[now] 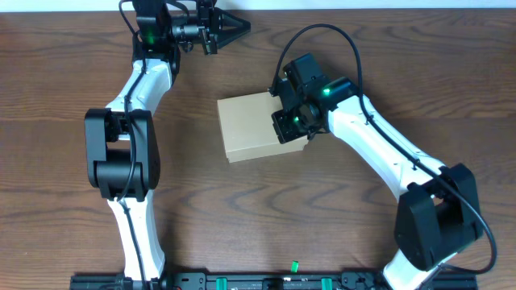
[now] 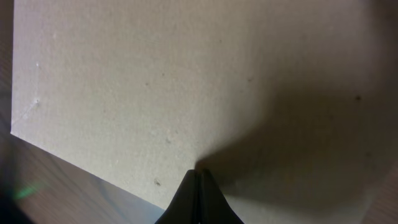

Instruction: Pack container

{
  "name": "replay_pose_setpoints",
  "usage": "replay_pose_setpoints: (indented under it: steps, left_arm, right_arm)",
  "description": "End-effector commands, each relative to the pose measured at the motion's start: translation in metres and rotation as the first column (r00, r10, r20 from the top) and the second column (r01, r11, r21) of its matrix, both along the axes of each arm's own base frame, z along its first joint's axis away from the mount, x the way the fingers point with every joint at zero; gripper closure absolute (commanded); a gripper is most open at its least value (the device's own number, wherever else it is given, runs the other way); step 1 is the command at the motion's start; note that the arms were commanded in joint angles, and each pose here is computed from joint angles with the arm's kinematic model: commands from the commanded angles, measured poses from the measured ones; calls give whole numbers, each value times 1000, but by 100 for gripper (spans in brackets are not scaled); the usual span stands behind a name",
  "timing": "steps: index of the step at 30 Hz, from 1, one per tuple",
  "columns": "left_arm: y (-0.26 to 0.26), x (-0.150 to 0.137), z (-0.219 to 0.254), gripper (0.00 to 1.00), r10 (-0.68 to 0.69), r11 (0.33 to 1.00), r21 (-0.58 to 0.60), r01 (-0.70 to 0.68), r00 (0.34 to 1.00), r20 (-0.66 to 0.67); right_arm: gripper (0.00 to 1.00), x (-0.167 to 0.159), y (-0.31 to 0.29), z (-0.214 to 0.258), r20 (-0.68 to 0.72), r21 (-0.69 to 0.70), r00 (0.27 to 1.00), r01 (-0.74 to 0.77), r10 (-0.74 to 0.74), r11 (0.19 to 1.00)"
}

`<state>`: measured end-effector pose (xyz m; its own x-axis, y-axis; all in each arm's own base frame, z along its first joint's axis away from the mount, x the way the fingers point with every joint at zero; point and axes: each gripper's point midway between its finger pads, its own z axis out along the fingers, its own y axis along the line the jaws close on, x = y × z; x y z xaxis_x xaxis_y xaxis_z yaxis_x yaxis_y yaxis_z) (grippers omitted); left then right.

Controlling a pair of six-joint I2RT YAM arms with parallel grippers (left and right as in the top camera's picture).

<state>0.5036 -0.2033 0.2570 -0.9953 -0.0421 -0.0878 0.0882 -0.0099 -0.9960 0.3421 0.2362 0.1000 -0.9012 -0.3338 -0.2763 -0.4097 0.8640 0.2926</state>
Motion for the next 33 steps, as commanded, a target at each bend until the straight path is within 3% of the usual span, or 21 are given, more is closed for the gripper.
replay_pose_setpoints:
  steps: [1,2,3,5,6,14,22,23,33]
  left_arm:
    - [2,1,1,94,-19,1000,4,19,999,36]
    - [2,1,1,94,-19,1000,4,19,999,36]
    - [2,1,1,94,-19,1000,4,19,999,37]
    - [2,1,1,94,-19,1000,4,19,999,42]
    - [2,1,1,93,-19,1000,4,19,999,43]
    - [2,0,1,67,-24,1000,4,24,998,52]
    - [2,-3,1,7,-38,999,7,38,997,62]
    - [2,-3,1,3,-39,999,7,39,997,62]
    - [2,-4,4,4,-43,999,7,42,994,102]
  right_arm:
    - [99,11,5,28,101,9,995,-24,23,1000]
    - [99,15,5,43,141,23,990,-35,31,999]
    - [81,19,4,57,183,34,982,-46,39,998]
    - [16,25,-4,85,258,46,965,-65,51,997]
    - [1,26,-10,98,290,50,956,-66,49,997]
    - [1,14,-96,161,412,24,911,18,-26,1000]
    - [1,-29,-160,168,431,77,898,61,-89,995]
    - [1,-35,-164,165,434,97,895,69,-104,993]
    - [1,-93,-193,125,479,237,824,211,-303,948]
